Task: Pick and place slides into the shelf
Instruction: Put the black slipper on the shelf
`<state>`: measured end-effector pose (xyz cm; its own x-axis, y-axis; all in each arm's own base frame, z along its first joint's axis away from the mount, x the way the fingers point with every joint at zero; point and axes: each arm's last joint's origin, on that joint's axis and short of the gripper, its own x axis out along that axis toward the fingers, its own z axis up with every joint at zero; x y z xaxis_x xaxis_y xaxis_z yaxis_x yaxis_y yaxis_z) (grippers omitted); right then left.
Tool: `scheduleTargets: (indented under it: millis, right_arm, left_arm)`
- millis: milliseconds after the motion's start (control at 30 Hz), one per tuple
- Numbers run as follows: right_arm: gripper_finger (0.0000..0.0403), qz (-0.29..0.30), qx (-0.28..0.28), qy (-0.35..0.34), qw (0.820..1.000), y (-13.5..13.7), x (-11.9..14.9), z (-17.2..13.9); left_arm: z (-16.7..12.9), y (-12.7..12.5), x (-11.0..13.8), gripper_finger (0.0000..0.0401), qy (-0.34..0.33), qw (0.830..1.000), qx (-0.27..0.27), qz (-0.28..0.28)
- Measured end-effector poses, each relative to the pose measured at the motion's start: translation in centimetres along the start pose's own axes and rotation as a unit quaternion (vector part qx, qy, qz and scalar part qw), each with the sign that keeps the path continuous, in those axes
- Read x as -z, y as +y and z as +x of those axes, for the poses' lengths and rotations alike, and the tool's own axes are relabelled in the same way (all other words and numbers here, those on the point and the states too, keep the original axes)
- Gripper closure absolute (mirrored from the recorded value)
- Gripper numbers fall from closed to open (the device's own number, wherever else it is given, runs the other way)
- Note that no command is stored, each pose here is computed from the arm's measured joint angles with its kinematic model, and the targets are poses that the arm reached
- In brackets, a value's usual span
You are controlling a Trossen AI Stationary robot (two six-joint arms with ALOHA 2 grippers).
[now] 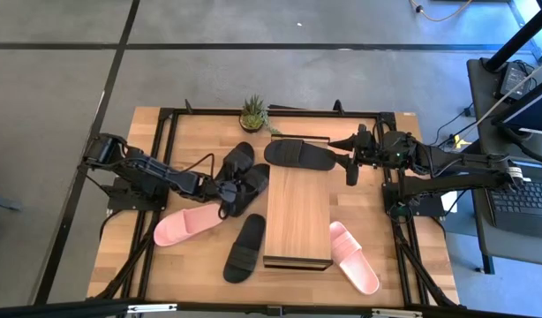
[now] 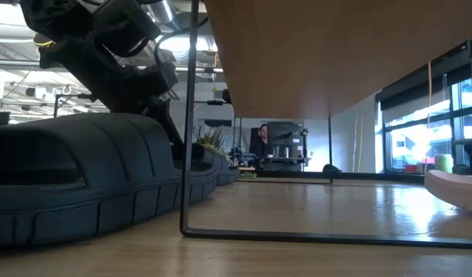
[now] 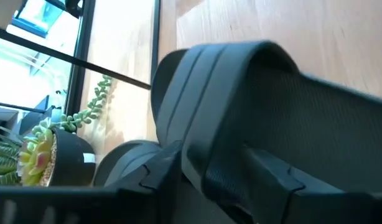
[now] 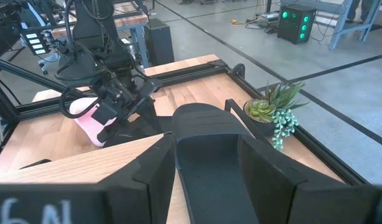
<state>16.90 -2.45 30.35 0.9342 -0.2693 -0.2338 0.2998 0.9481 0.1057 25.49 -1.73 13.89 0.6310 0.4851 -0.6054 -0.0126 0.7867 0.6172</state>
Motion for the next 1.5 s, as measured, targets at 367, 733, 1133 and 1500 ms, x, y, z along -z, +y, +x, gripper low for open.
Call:
scheduleTargets:
  millis: [367, 733, 1133, 1500]
  right_arm:
    - [0.0230, 0.000, 0.000, 0.000, 1.000, 0.0, 0.0, 0.0]
    - [0.0230, -0.001, 0.002, 0.012, 1.000, 0.0, 0.2, 0.0]
    - [0.0230, 0.000, 0.002, 0.014, 1.000, 0.0, 0.3, 0.0]
    - [0.0230, -0.003, 0.002, 0.014, 1.000, 0.0, 0.3, 0.0]
  left_arm:
    - [0.3, 0.5, -0.2, 0.0351, -0.015, 1.000, -0.003, -0.021]
    - [0.3, 0.5, -0.3, 0.0393, -0.020, 0.999, 0.004, -0.043]
    - [-0.6, 2.0, -2.6, 0.0399, 0.031, 0.998, 0.006, -0.050]
    - [-3.2, 5.0, -5.0, 0.0400, 0.147, 0.989, 0.014, 0.003]
